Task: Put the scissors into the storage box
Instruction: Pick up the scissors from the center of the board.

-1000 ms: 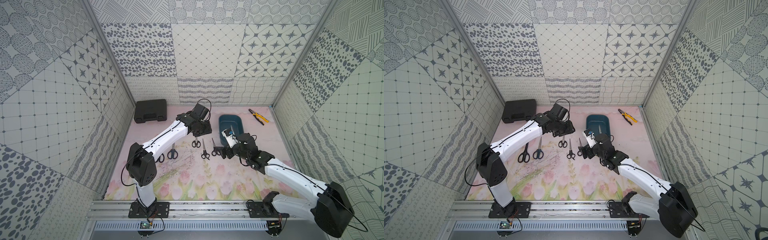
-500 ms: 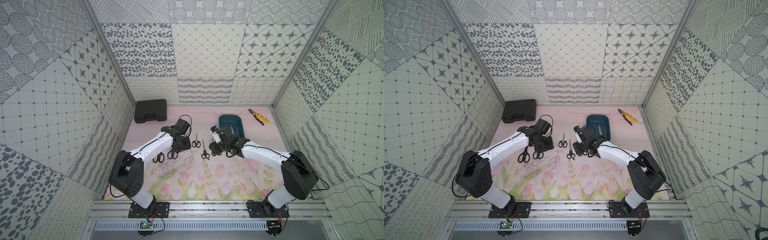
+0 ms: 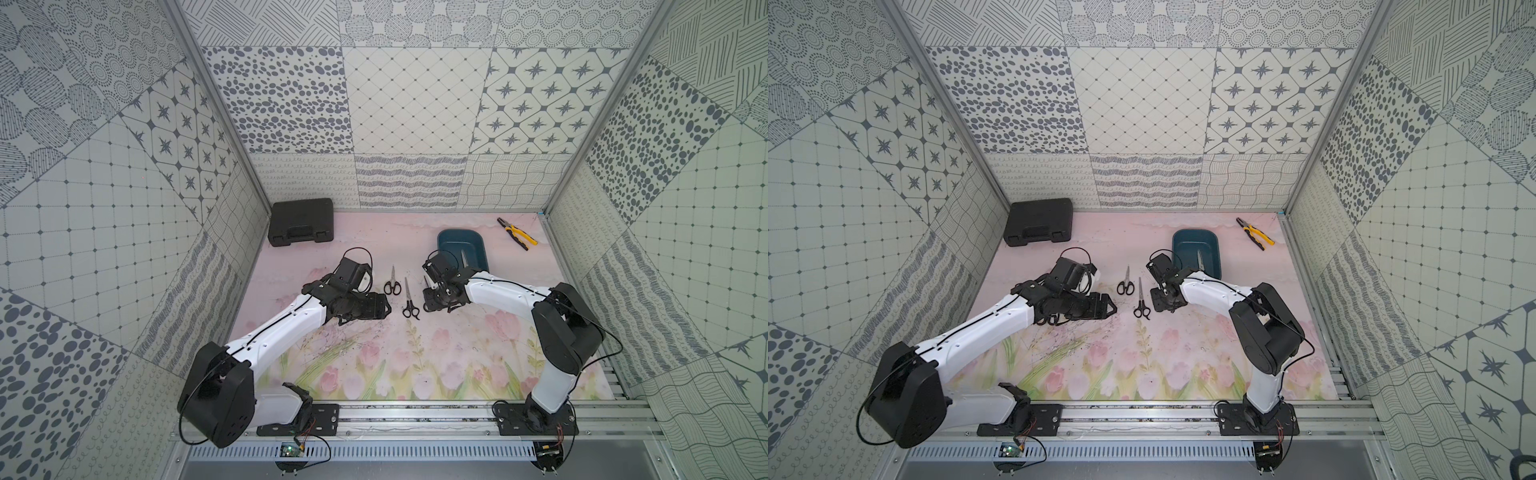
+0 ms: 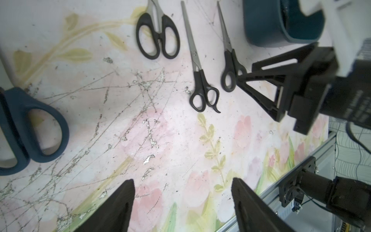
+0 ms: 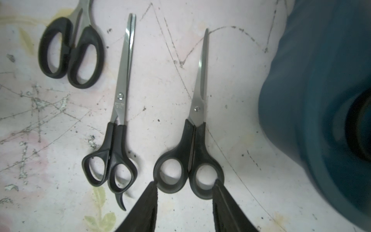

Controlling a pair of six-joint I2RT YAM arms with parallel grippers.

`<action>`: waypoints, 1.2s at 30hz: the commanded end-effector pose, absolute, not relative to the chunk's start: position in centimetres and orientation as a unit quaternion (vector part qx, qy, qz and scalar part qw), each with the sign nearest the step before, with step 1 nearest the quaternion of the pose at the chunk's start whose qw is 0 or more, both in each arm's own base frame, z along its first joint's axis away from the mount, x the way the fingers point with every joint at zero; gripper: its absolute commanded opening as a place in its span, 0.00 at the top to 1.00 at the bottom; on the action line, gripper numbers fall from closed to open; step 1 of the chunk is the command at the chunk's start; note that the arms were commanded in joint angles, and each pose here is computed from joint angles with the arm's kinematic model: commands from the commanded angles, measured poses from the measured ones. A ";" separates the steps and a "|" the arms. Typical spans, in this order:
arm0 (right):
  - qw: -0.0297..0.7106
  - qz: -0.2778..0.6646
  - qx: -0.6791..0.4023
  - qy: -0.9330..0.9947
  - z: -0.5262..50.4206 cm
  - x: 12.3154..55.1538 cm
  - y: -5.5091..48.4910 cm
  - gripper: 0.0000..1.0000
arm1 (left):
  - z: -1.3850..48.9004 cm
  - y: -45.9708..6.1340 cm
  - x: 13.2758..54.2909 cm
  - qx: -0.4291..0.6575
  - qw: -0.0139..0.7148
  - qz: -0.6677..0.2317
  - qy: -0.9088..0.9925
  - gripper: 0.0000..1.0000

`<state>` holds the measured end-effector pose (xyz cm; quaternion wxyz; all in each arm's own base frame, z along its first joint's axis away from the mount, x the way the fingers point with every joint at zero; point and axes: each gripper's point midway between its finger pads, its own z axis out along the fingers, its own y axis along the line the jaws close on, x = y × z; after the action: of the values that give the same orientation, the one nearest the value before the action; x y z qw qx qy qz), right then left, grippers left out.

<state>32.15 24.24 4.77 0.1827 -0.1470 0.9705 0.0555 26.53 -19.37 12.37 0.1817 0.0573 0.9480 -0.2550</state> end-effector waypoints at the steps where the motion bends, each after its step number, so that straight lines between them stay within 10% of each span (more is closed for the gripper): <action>1: 0.178 0.048 -0.122 0.975 4.6 32.8 24.0 0.55 | 14.9 -21.6 27.0 0.135 0.248 -0.311 0.907 0.18; 23: 0.104 -0.011 -0.101 0.989 -0.6 31.9 22.5 0.68 | 13.1 -24.9 27.2 0.165 0.229 -0.302 0.911 0.18; 36: 0.112 0.034 -0.114 0.987 1.6 31.9 24.1 0.97 | 13.1 -24.4 26.6 0.180 0.242 -0.298 0.906 0.18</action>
<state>33.28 24.28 2.30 0.1463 -0.1083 0.9829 0.0272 26.37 -24.06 12.11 0.2129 0.1547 0.9195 -0.2920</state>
